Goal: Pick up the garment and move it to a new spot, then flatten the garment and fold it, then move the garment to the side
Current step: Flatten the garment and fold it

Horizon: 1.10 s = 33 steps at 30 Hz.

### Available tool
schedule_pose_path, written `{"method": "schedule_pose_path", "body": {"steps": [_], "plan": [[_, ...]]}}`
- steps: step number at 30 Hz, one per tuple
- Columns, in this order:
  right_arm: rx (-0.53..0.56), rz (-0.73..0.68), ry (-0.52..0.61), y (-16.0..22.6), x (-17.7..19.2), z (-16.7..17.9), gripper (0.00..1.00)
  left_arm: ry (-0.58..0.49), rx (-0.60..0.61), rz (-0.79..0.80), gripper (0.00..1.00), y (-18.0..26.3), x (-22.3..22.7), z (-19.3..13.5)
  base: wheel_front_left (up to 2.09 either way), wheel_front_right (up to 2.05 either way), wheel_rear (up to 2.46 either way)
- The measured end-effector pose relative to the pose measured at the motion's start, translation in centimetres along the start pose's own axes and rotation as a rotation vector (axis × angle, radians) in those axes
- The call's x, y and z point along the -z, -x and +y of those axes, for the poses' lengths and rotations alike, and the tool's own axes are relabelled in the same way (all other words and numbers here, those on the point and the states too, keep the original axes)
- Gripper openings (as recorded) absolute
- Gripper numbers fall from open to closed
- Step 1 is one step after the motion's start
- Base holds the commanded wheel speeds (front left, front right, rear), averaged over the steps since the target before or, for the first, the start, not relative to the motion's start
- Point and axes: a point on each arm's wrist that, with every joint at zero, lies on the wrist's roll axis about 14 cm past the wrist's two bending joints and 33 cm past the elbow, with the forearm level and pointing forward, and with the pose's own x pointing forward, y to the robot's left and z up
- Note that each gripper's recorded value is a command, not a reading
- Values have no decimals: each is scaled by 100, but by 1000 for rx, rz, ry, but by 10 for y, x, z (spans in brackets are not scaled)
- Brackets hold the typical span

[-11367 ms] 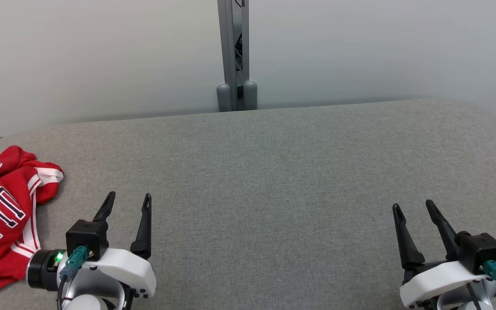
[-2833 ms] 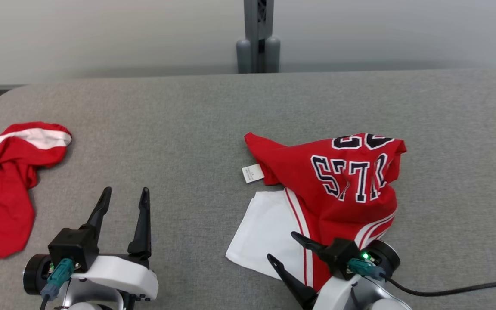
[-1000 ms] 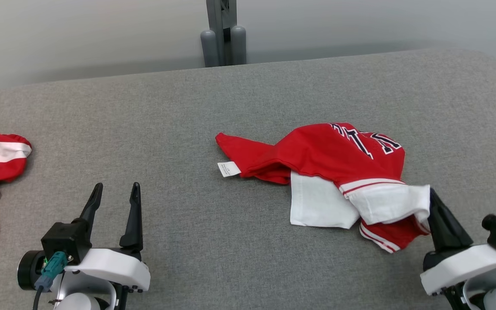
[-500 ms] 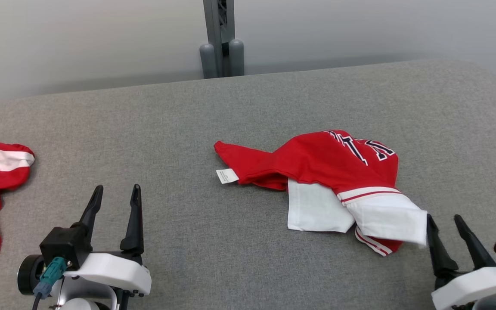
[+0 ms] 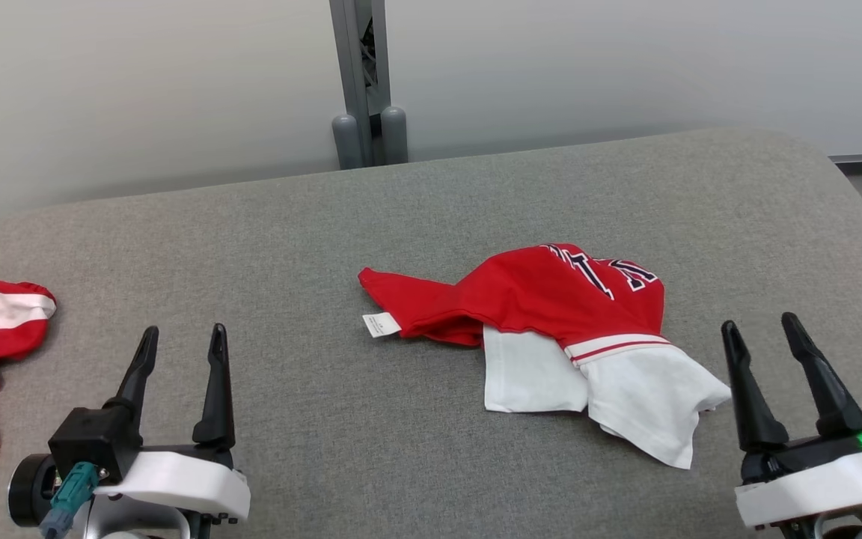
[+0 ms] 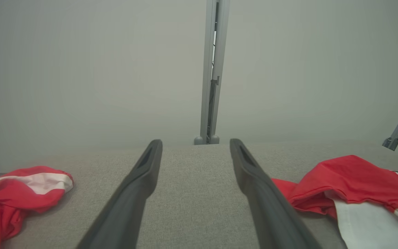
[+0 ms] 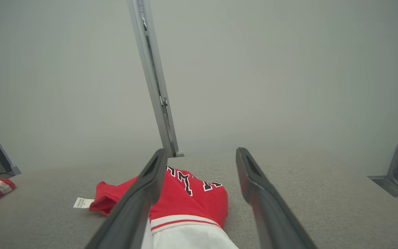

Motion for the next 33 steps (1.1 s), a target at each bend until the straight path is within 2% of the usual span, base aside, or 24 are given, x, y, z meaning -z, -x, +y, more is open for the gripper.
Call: {"method": "schedule_pose_path", "body": {"steps": [4,10,33], "plan": [[-50,13,-6,4,-4,23,100,-2,6,-9,100,6,-4,-3,0,0,0],[-81,90,-24,21,14,41,100,-8,8,-1,100,16,-4,-5,0,0,0],[-63,97,-24,25,17,39,100,-14,21,51,100,25,8,-9,0,0,0]]}}
